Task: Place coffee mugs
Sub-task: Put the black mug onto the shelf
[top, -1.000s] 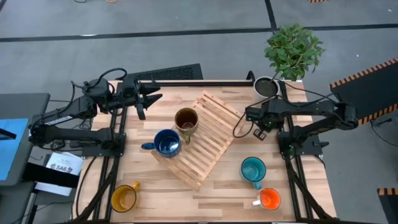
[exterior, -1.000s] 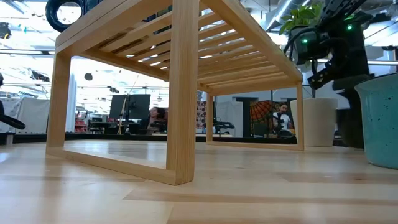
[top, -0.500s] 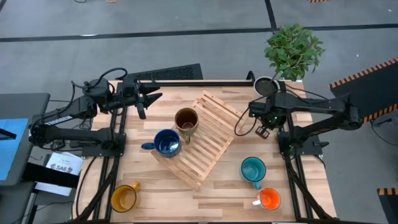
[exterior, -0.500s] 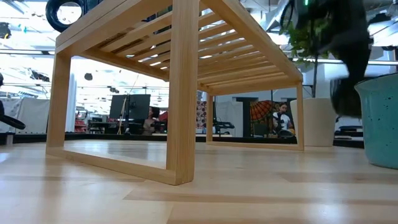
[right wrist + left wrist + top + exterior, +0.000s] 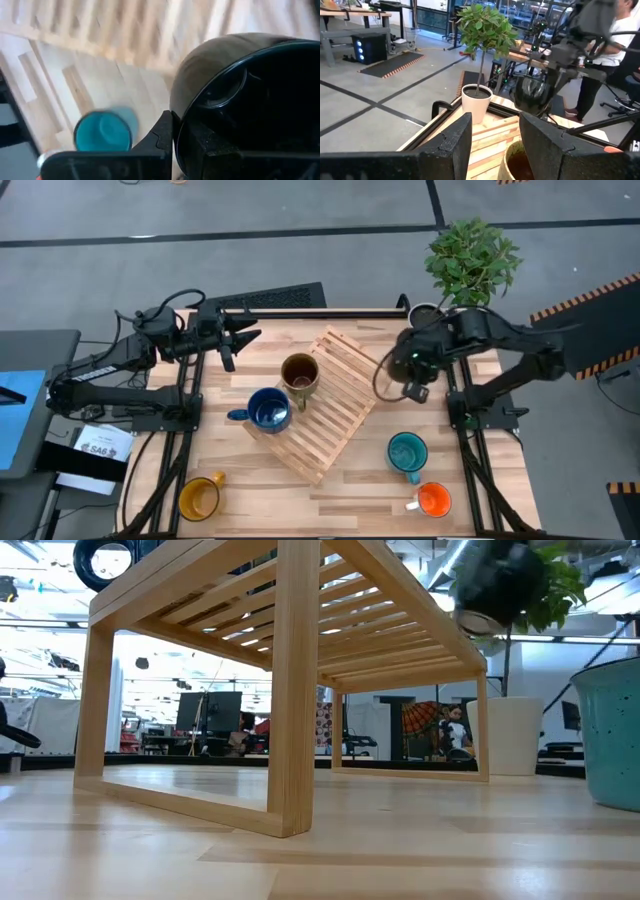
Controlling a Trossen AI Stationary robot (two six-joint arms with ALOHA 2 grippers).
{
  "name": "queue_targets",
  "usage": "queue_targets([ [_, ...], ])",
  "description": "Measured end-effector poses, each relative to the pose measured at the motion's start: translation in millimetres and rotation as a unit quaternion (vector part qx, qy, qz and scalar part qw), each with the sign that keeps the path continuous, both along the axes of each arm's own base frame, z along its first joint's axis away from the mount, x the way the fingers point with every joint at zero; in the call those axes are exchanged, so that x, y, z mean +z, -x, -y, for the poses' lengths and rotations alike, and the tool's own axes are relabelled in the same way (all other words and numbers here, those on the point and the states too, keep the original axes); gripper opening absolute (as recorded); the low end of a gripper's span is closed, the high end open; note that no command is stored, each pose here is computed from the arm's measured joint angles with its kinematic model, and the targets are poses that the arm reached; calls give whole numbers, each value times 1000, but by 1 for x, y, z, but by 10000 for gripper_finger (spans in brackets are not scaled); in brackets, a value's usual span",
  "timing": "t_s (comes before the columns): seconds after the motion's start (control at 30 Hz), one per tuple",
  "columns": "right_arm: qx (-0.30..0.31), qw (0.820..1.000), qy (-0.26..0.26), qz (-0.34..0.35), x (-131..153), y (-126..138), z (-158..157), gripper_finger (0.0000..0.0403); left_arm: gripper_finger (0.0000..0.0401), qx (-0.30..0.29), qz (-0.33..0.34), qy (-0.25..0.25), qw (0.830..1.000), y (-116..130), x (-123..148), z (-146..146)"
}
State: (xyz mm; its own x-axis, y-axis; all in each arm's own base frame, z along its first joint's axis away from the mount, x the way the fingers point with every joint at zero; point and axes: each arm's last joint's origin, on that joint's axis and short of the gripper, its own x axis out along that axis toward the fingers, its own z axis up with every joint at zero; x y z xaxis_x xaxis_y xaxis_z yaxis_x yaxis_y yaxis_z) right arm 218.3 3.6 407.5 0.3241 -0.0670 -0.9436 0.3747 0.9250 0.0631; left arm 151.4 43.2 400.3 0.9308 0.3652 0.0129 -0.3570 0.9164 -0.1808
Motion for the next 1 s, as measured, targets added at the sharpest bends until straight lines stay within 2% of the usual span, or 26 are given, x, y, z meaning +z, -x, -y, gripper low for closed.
queue_targets([
  [0.2,72,996,45,9,11,-53,-11,39,149,0,0,0,1000,0,0,0],
  [0.37,95,991,98,-8,3,-92,-4,39,149,0,0,0,1000,0,0,0],
  [0.53,111,985,130,-26,-8,-119,7,39,149,0,0,0,1000,0,0,0],
  [0.77,137,979,137,-63,-29,-141,20,39,149,0,-3,1,1000,0,-1,0],
  [1.0,153,976,139,-74,-36,-148,26,39,149,0,0,9,1000,0,-1,0],
])
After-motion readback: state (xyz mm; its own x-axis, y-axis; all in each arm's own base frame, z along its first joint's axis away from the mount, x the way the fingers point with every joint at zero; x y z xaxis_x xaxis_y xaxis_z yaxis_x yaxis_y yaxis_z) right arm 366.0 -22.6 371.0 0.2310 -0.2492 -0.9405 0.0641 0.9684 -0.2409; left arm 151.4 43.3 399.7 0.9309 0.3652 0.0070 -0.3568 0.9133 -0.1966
